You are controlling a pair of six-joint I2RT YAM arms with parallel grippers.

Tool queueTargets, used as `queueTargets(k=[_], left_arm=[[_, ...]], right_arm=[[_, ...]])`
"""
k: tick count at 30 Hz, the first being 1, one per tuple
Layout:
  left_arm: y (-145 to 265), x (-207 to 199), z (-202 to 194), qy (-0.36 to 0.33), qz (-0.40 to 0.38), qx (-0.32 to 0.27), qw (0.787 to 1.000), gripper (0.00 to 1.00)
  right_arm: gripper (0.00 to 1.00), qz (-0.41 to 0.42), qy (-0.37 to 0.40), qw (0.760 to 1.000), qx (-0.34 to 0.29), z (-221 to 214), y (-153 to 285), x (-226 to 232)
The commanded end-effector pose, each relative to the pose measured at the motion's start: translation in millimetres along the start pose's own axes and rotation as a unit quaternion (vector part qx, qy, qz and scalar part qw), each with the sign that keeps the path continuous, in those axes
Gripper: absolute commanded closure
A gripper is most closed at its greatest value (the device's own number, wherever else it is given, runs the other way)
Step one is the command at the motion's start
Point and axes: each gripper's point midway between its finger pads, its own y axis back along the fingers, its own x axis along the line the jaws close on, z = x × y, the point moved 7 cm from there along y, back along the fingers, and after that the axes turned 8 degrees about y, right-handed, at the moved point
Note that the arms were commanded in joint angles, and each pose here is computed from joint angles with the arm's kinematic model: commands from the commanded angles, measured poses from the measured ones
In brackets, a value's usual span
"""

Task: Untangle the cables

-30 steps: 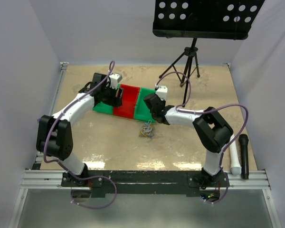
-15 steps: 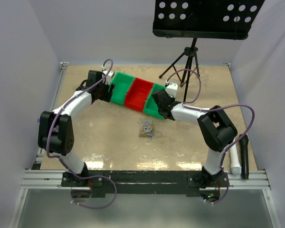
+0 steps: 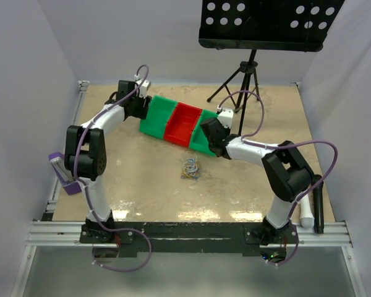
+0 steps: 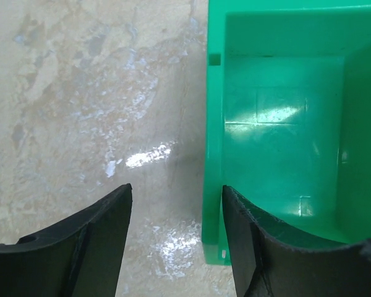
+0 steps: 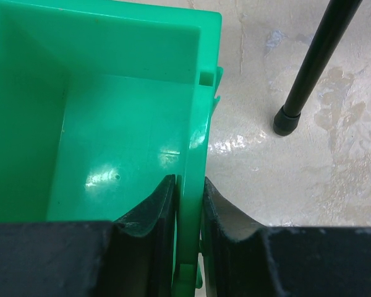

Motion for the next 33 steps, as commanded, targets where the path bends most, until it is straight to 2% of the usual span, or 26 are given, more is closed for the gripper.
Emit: queueTargets(k=[1,4,7,8,10,13,15,18,24,33], left_arm=[[-8.8,-1.2,3.8,0.001,-0.034,-0.016,0.999,0.36],[-13.5,-0.9,2.0,-0.004,-0.035,-0.024,0.999,0.37],[-18.8,-2.7,-1.4,-0.001,-0.044,-0.016,0.999,0.42],[-18.7,-3.2,-3.4,0.001,-0.048,-0.013,0.999,0.48],[-16.0,-5.3,-7.8,0.001,-0.055,-0.012,0.998,0.62],[-8.1,-5.6,-17.3,0.002,-0.052,-0.007,0.999,0.78],[-0.3,-6.4,-24.2,0.0,-0.053,0.0,0.999,0.83],[13.4,-9.3,-38.8,0.001,-0.059,0.009,0.998,0.83],[45.7,-20.0,-72.6,-0.004,-0.093,0.044,0.995,0.82],[81.5,-43.5,-117.4,-0.022,-0.126,0.099,0.987,0.79]], right_arm=[[0.84,0.005,0.024,1.0,-0.007,4.1,3.1,-1.9],[0.78,0.02,0.026,0.999,-0.001,1.5,1.9,2.4],[0.61,0.026,0.027,0.999,0.007,-1.9,0.6,4.7],[0.54,0.028,0.027,0.999,0.009,-2.4,0.4,5.6],[0.48,0.028,0.026,0.999,0.011,-2.4,-0.1,6.4],[0.44,0.025,0.03,0.999,0.013,-2.0,-2.2,8.1],[0.44,0.02,0.032,0.999,0.013,-1.1,-3.9,8.3],[0.44,0.017,0.029,0.999,0.012,1.4,-6.3,9.7],[0.59,0.02,0.017,0.999,0.019,2.1,-2.3,7.8],[0.65,0.016,-0.001,0.999,0.045,-13.5,9.0,-3.5]])
